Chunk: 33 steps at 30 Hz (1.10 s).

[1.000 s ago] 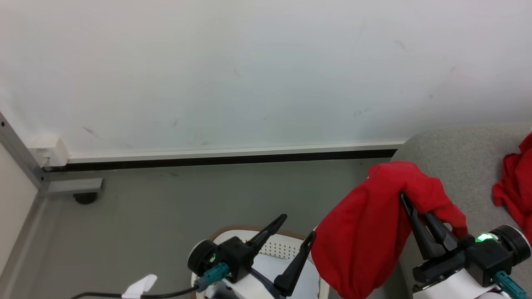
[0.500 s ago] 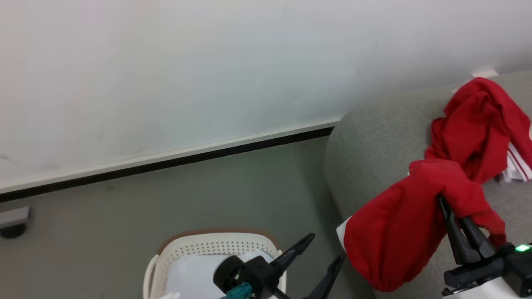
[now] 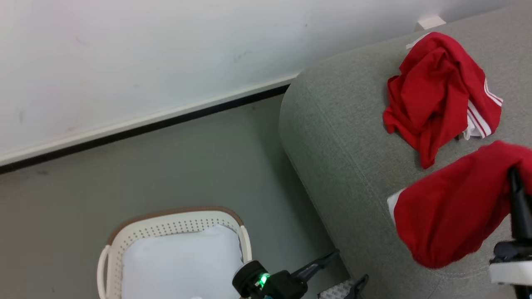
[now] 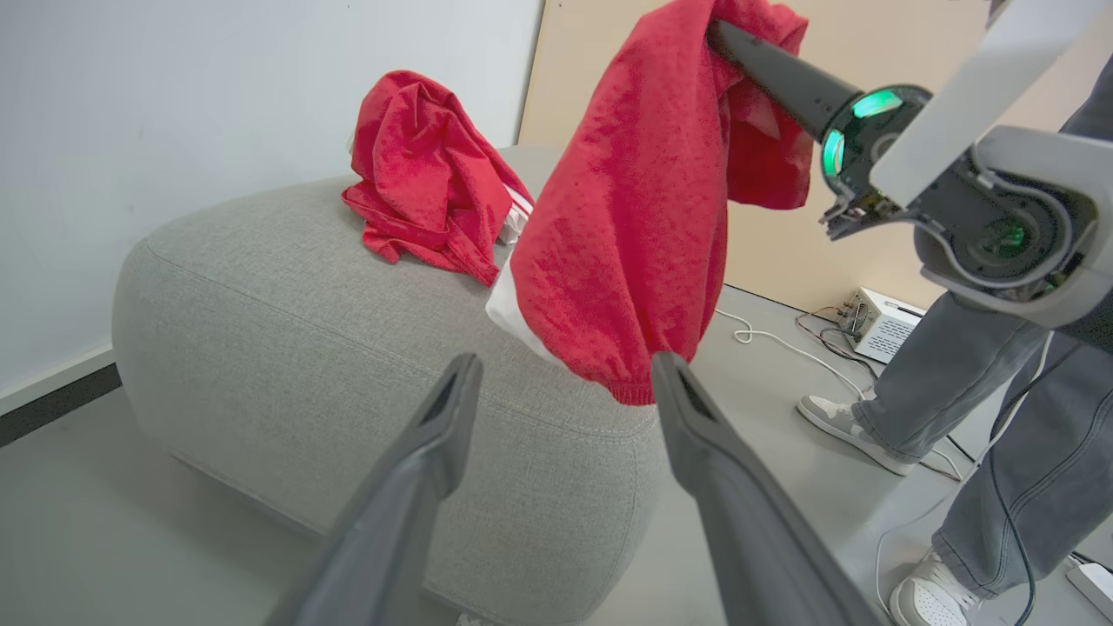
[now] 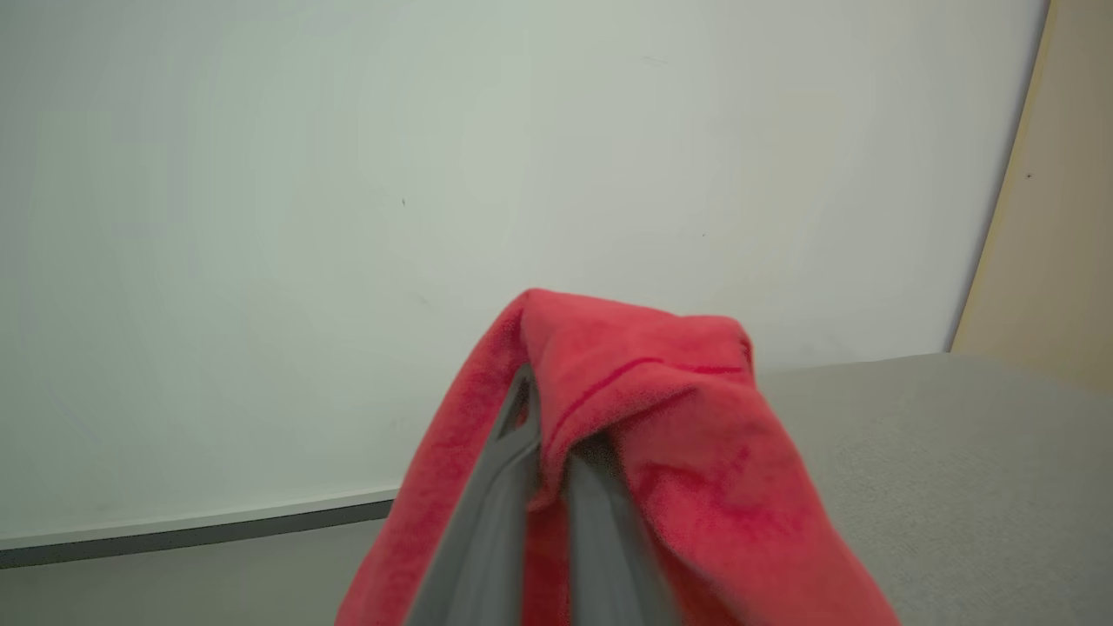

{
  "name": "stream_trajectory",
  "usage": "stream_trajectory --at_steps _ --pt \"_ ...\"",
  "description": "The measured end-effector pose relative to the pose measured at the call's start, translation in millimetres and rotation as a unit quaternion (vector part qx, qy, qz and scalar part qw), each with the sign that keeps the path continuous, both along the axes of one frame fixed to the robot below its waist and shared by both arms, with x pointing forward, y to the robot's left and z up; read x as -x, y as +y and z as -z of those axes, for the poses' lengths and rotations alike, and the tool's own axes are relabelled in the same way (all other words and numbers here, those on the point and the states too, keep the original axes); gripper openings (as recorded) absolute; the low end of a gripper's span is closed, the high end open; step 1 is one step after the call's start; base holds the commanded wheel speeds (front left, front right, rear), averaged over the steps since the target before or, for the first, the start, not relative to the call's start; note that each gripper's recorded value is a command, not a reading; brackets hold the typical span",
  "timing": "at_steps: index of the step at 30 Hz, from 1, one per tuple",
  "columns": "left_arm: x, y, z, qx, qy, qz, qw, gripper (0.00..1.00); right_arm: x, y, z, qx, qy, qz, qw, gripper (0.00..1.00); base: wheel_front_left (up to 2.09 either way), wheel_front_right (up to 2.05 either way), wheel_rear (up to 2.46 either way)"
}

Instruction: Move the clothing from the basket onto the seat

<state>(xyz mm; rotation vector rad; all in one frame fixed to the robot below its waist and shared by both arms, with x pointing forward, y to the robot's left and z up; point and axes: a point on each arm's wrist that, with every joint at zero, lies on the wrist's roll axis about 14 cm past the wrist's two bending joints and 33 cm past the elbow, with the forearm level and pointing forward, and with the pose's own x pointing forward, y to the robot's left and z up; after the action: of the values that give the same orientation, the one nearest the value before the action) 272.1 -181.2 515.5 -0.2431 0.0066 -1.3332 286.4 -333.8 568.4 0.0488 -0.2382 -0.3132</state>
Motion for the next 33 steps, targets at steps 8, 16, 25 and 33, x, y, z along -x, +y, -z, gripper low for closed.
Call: stream_trajectory --at_steps 8,16,25,33 --pt "-41 12 38 -0.025 0.007 0.001 1.000 1.00 -74 -53 -21 -0.018 -0.024 0.030 0.999 0.00 0.00 0.00 0.00" --pt "-95 26 66 -0.034 0.010 -0.030 0.999 1.00 -135 -146 -12 -0.029 0.005 0.132 0.991 0.00 0.00 0.00 0.00" --pt "-128 52 92 -0.048 0.038 -0.094 0.994 1.00 -140 -180 71 -0.068 0.090 0.223 0.968 1.00 0.00 0.00 0.00" --pt "-127 67 84 -0.049 0.046 -0.135 0.989 1.00 -104 -145 86 -0.066 0.098 0.210 0.970 1.00 0.00 0.00 0.00"
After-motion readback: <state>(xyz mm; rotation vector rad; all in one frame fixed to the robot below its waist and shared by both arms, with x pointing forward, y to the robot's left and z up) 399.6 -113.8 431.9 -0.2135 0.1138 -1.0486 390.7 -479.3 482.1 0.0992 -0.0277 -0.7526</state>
